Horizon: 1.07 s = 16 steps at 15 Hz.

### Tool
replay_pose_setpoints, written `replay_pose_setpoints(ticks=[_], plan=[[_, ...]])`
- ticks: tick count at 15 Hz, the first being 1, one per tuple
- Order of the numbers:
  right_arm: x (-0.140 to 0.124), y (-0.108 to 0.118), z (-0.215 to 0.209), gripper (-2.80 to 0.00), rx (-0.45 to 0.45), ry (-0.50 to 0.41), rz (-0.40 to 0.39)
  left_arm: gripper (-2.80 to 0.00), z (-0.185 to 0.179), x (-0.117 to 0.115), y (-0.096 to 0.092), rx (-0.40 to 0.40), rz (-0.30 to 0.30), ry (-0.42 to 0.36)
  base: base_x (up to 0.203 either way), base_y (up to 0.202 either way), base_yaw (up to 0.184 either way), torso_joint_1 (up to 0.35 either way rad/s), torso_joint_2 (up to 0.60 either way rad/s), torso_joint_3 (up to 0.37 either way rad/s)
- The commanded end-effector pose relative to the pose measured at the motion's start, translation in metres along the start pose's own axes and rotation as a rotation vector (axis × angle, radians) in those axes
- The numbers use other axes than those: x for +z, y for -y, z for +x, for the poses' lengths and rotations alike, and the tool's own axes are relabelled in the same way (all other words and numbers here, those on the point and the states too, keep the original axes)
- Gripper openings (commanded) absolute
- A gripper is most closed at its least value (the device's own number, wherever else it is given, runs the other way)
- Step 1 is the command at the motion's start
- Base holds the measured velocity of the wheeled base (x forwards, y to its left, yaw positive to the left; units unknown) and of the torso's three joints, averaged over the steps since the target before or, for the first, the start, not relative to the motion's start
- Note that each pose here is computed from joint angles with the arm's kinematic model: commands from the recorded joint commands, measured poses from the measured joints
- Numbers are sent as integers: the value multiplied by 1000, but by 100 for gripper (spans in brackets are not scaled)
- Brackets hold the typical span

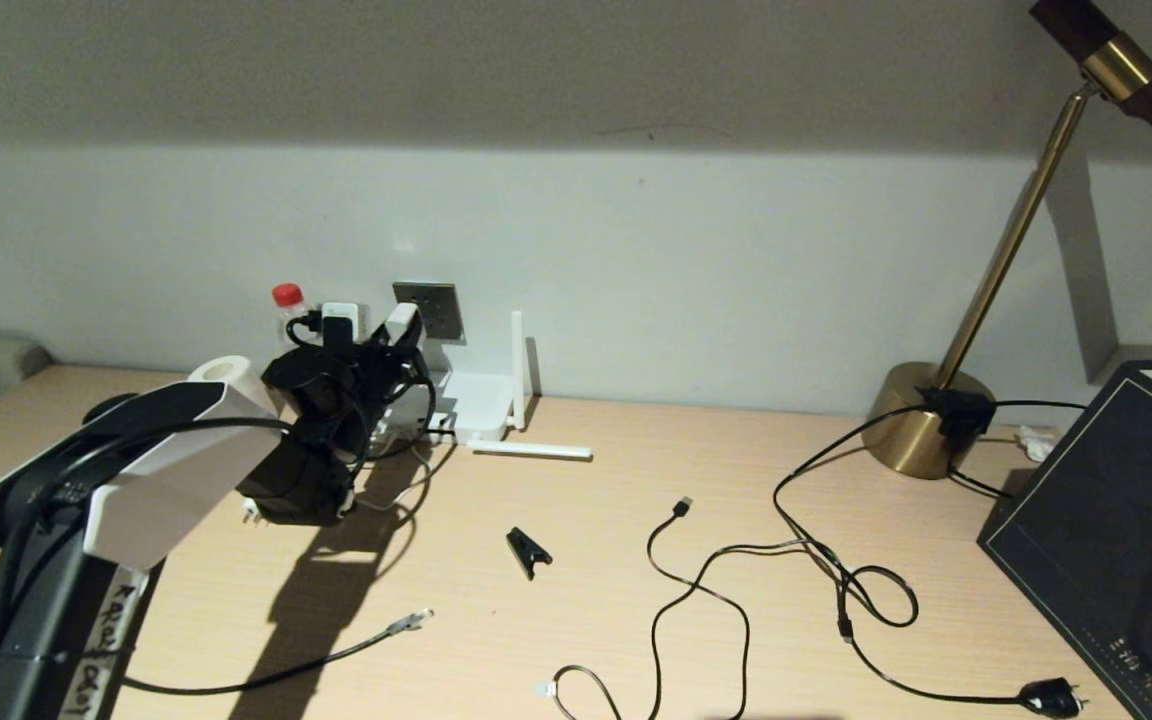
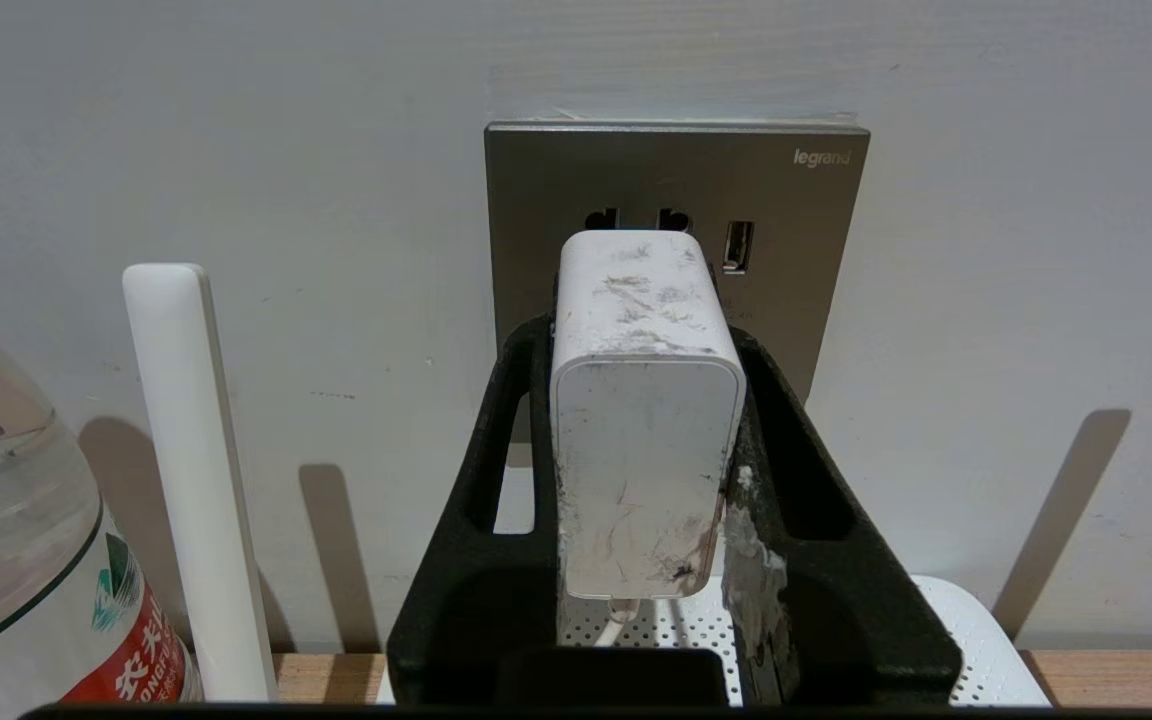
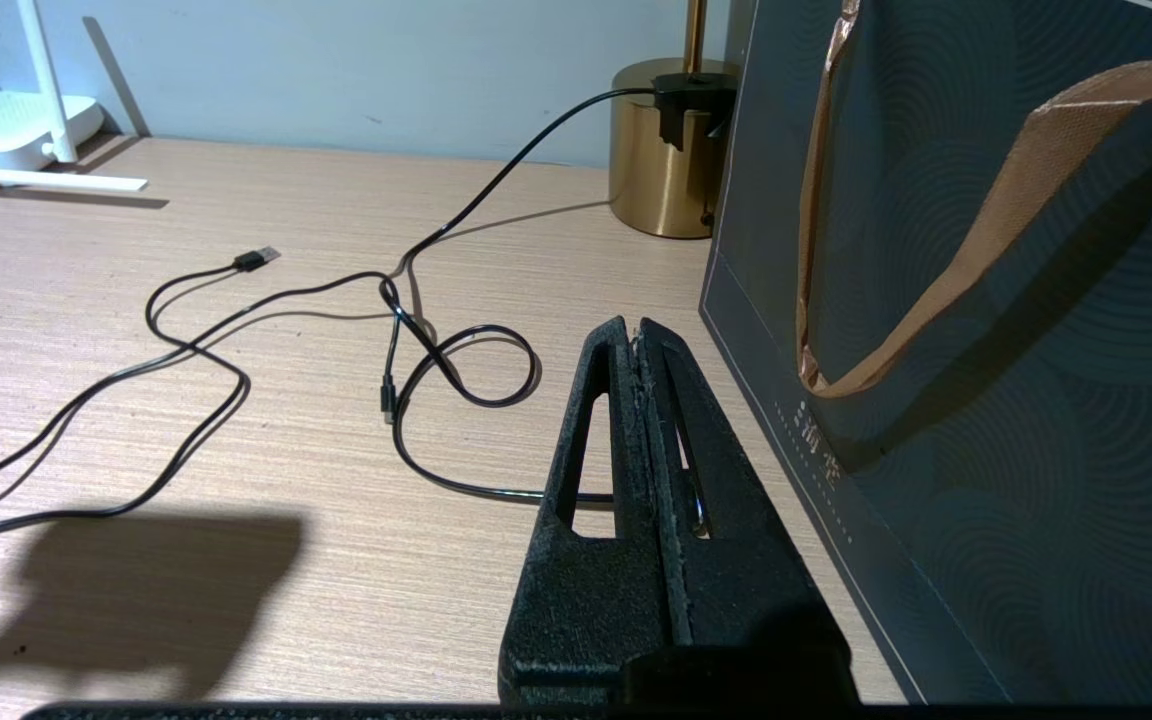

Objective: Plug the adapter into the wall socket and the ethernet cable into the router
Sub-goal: Plug plug into socket

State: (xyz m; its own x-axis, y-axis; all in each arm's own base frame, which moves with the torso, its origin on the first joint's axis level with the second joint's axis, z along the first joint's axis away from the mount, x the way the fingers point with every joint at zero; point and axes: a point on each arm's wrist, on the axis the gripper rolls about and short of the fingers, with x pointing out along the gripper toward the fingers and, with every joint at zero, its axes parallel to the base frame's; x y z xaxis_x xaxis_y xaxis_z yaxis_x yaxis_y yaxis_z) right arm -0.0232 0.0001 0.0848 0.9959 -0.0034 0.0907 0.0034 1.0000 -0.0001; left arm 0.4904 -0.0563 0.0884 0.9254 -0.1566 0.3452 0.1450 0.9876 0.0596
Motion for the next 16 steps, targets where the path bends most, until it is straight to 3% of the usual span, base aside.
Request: replay_pose_setpoints(ticks=[1, 16], plan=[[-10, 0, 2, -280, 0, -36, 0, -280, 0, 0, 0, -1, 1, 6, 0, 0, 0, 0, 0, 0], [-10, 0, 2, -280, 0, -34, -1, -280, 5, 0, 1, 0, 1, 26, 0, 0, 0, 0, 0, 0]])
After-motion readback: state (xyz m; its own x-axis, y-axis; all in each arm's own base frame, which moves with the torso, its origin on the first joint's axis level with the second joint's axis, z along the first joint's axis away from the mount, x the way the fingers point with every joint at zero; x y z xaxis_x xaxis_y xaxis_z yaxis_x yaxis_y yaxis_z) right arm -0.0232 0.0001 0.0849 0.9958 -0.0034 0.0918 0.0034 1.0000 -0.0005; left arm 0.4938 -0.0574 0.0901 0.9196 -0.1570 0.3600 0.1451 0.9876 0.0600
